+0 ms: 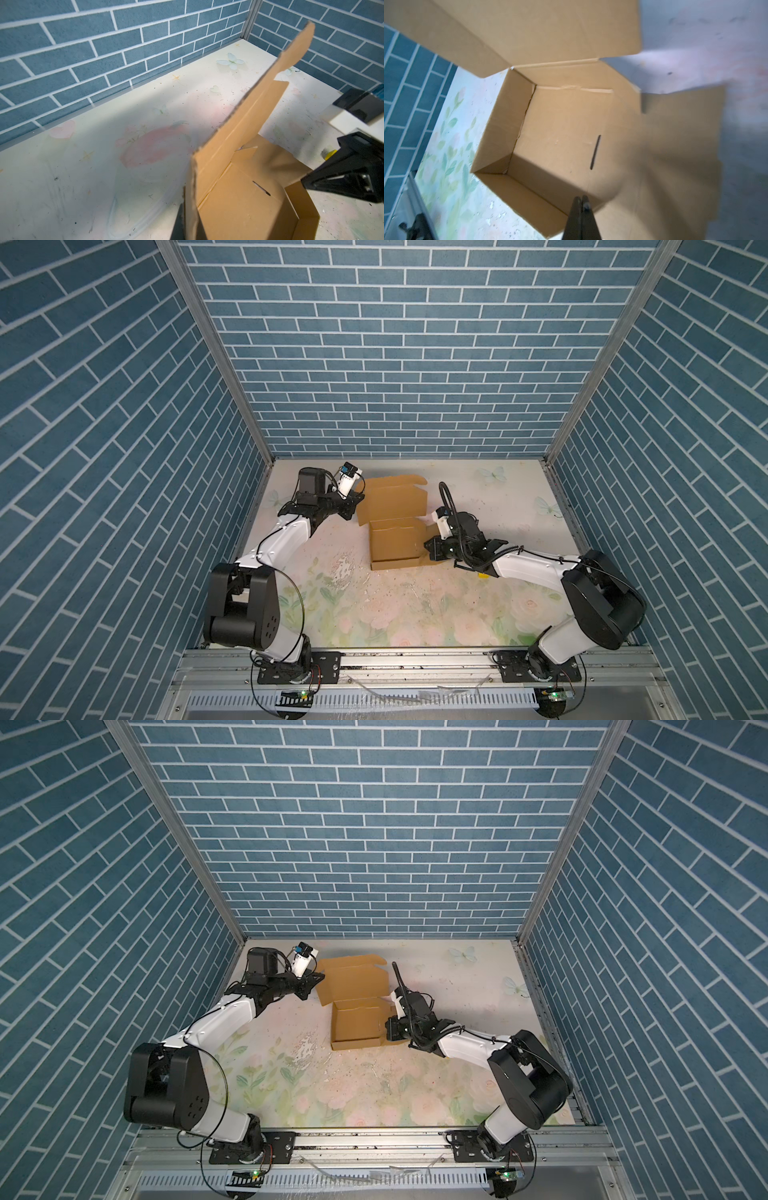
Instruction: Fold the paper box
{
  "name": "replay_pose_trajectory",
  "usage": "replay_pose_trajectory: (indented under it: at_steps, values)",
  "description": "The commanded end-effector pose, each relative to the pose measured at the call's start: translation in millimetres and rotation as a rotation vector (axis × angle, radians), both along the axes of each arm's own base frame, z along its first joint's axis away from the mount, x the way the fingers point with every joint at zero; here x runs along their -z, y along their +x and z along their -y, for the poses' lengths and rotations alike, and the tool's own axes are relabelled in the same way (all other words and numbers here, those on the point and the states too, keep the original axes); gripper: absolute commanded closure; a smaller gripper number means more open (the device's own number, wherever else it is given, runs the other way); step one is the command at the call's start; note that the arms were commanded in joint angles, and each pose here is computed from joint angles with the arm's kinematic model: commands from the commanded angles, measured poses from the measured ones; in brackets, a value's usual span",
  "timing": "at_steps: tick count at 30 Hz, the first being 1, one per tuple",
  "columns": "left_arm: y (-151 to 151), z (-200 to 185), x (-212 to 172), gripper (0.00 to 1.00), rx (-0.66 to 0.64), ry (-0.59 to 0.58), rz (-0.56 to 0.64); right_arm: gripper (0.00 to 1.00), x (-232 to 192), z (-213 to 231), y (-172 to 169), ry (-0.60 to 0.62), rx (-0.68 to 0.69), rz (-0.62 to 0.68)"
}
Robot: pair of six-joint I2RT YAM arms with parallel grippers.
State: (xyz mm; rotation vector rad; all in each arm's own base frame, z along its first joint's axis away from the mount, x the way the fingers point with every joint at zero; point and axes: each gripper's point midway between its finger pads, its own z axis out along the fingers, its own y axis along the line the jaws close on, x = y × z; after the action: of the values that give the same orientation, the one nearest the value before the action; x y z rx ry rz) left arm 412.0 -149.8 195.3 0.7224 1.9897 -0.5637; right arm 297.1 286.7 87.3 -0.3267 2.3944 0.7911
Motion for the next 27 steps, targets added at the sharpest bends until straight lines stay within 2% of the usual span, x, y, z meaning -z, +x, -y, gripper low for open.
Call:
replay_pose_trajectory:
  at_steps: [1, 3, 5, 8, 12, 14, 17, 19, 23, 27]
  values:
    - [-5, 2, 10, 0.96, 0.007, -0.004, -0.041, 0.99, 1, 29, 23, -0.04, 0.145, 0.031]
    - [-5, 2, 9, 0.94, 0.007, -0.007, -0.042, 0.99, 2, 36, 32, -0.047, 0.17, 0.024]
    - [-6, 2, 4, 0.83, 0.01, -0.009, -0.045, 0.99, 0, 43, 40, -0.051, 0.198, 0.022]
    - [-9, 2, -4, 0.61, 0.011, -0.015, -0.048, 0.99, -2, 45, 46, -0.042, 0.192, 0.034]
    - [-21, -9, -13, 0.5, -0.049, -0.028, -0.14, 0.98, -10, 36, 48, -0.014, 0.149, 0.028]
    - [-36, -16, -15, 0.41, -0.085, -0.008, -0.184, 0.98, -14, 33, 49, 0.007, 0.137, 0.041]
    - [-61, -29, -11, 0.36, -0.138, 0.008, -0.26, 0.98, -15, 30, 54, 0.016, 0.124, 0.048]
    - [-77, -36, -3, 0.34, -0.192, -0.021, -0.319, 0.98, -16, 27, 57, 0.026, 0.114, 0.044]
    - [-102, -38, 24, 0.32, -0.283, -0.132, -0.439, 0.98, -19, 23, 67, 0.04, 0.111, 0.058]
    - [-103, -39, 57, 0.32, -0.4, -0.262, -0.534, 0.98, -19, 20, 80, 0.056, 0.122, 0.05]
